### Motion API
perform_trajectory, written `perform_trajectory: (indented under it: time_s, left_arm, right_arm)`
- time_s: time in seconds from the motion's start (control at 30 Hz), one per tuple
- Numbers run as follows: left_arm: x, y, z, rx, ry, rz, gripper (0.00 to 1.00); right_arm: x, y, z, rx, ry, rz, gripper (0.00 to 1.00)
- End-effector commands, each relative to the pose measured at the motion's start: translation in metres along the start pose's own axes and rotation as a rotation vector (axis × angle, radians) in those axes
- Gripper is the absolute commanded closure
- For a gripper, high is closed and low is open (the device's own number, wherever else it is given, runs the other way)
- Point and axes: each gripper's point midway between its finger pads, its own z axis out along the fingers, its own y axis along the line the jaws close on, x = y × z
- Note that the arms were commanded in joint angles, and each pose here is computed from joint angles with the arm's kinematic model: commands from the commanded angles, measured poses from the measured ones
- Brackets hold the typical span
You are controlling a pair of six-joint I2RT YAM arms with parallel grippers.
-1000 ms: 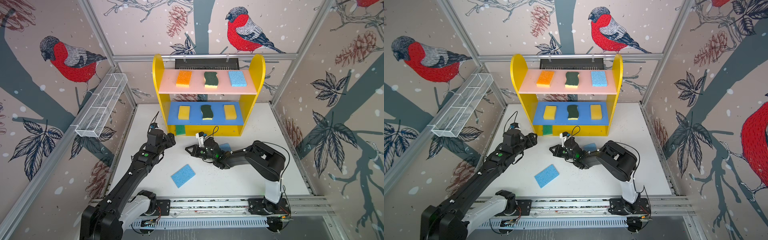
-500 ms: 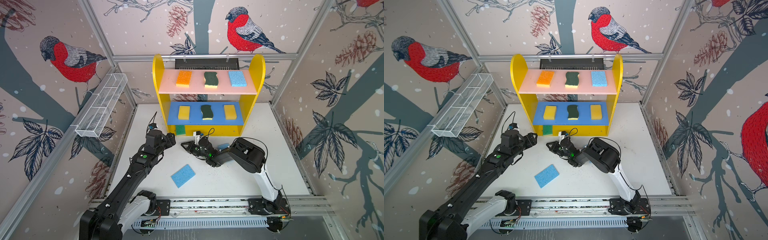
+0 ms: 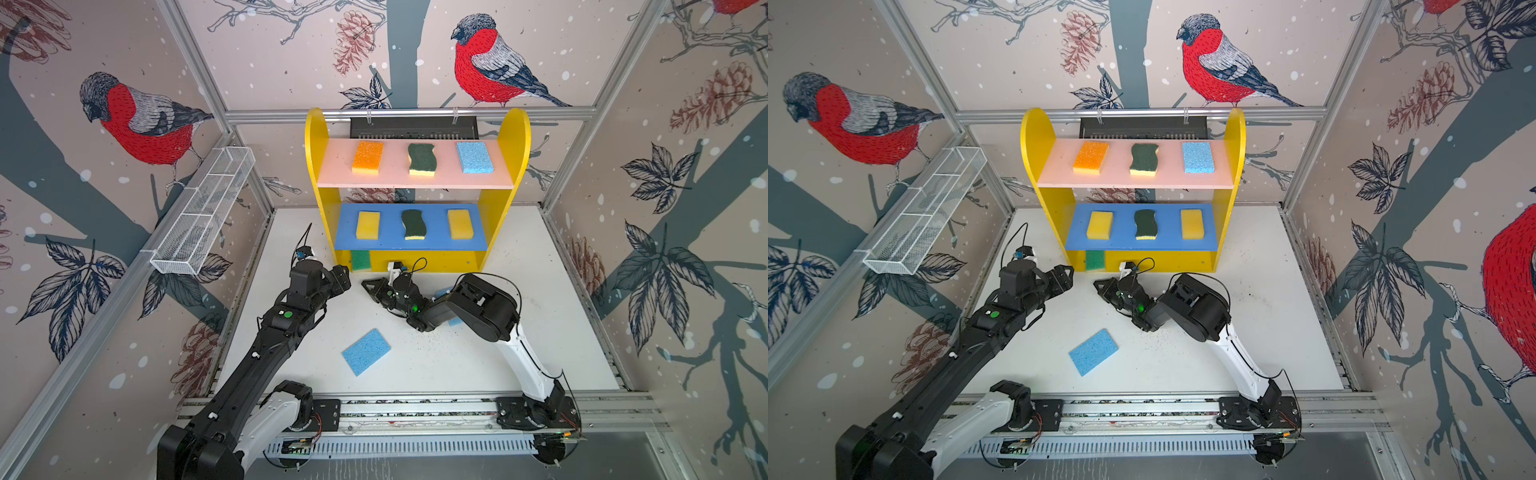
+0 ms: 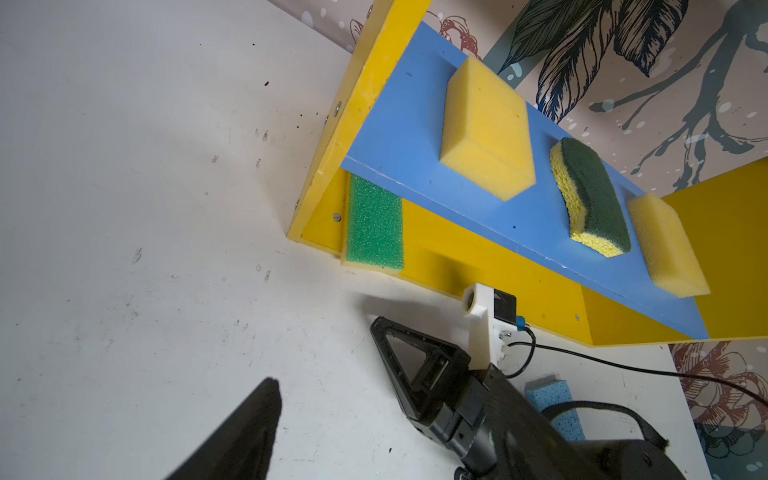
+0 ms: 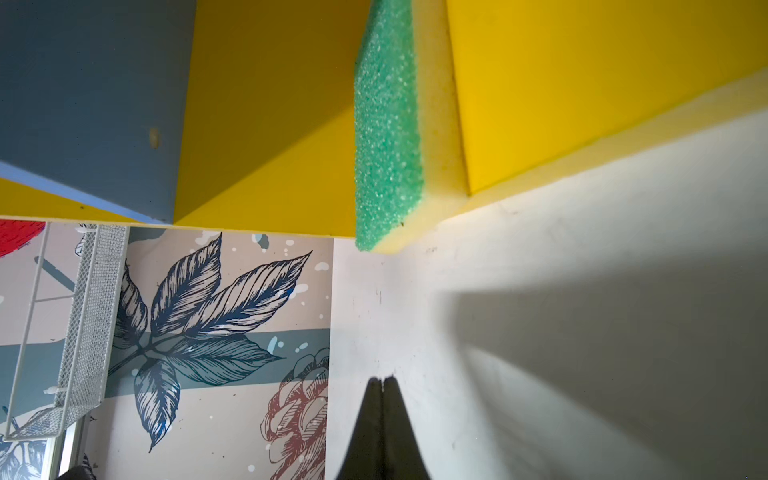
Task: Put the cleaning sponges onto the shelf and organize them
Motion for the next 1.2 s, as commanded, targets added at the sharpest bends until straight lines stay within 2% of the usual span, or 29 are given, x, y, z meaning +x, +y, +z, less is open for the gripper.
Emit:
perform_trajectory:
  time_s: [0.0, 0.27, 0.67, 1.17]
  left_arm:
    - [-0.005, 0.002, -0.002, -0.012, -0.023, -0.005, 0.21]
    - [-0.008, 0.002, -0.006, -0.014, -0.037, -0.011, 0.21]
    - [-0.011, 0.000, -0.012, -0.002, -0.050, -0.016, 0.20]
    - [-0.012, 0.001, -0.021, 0.003, -0.067, -0.018, 0.20]
  right_arm:
    - [-0.003, -0.009, 0.005, 0.020, -0.028, 0.026, 0.97]
    - [-0.007, -0.019, 0.020, 0.081, -0.067, 0.069, 0.97]
    - [-0.009, -0.041, 0.020, 0.220, -0.162, 0.147, 0.97]
    - [-0.007, -0.056, 0.030, 0.288, -0.225, 0.187, 0.97]
